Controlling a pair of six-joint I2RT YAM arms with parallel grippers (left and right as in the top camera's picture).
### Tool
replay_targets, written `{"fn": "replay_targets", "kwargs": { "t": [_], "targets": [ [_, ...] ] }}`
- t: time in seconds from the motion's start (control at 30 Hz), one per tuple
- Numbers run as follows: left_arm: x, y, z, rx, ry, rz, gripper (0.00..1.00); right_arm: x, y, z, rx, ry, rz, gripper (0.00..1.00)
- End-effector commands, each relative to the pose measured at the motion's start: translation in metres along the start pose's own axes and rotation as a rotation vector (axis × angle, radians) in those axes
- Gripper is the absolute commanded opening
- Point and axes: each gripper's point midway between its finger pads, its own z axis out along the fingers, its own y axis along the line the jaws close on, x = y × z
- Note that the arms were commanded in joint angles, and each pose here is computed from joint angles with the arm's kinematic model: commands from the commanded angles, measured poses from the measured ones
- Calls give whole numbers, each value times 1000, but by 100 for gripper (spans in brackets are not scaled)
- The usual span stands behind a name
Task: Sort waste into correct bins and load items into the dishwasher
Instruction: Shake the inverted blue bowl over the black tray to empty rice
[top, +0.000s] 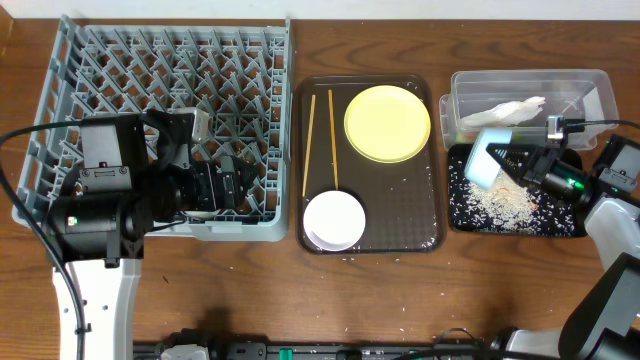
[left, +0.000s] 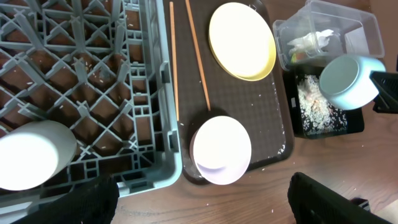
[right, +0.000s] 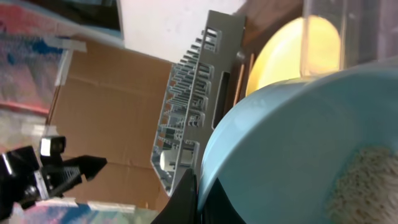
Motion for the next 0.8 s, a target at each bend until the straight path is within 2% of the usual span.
{"fn": "replay_targets", "kwargs": {
  "t": [0.0, 0.03, 0.13, 0.2, 0.23, 0.3, 0.33, 0.37, 0.4, 0.43, 0.53, 0.57, 0.63, 0.67, 0.73, 0.77],
  "targets": [
    [-1, -2, -1, 9, 1, 6, 88, -2, -29, 0, 172, -31, 35, 1],
    [-1, -2, -1, 9, 0, 6, 88, 0, -30, 0, 177, -30, 81, 1],
    [-1, -2, -2, 9, 1, 6, 88, 7, -5, 5, 33, 19, -14, 1],
    [-1, -2, -2, 9, 0, 6, 88, 6, -25, 3, 148, -5, 40, 1],
    [-1, -2, -2, 9, 0, 6, 88, 9, -22, 2, 126, 2, 99, 1],
    [-1, -2, -2, 9, 1, 5, 88, 14, 18, 3, -102, 54, -31, 1],
    [0, -2, -2, 9, 4, 4, 88, 11, 18, 4, -100, 48, -81, 1],
    [0, -2, -2, 9, 4, 4, 88, 7, 1, 4, 2, 23, -62, 1],
    [0, -2, -2, 9, 3, 5, 88, 5, -22, 2, 129, -4, 29, 1],
    [-1, -2, -1, 9, 1, 6, 88, 7, -31, 1, 180, -14, 113, 1],
    [0, -2, -2, 9, 2, 4, 88, 10, -4, 4, 28, 25, -3, 1],
    [0, -2, -2, 9, 4, 4, 88, 8, -14, 4, 85, 13, 6, 1],
    [0, -2, -2, 9, 3, 5, 88, 12, -40, -1, 228, -14, 170, 1],
    [-1, -2, -2, 9, 1, 6, 88, 14, -24, 2, 140, 10, 142, 1],
    [-1, -2, -2, 9, 1, 5, 88, 14, 11, 4, -64, 48, -44, 1],
    [-1, -2, -2, 9, 1, 5, 88, 12, 4, 4, -20, 37, -32, 1]
  ]
}}
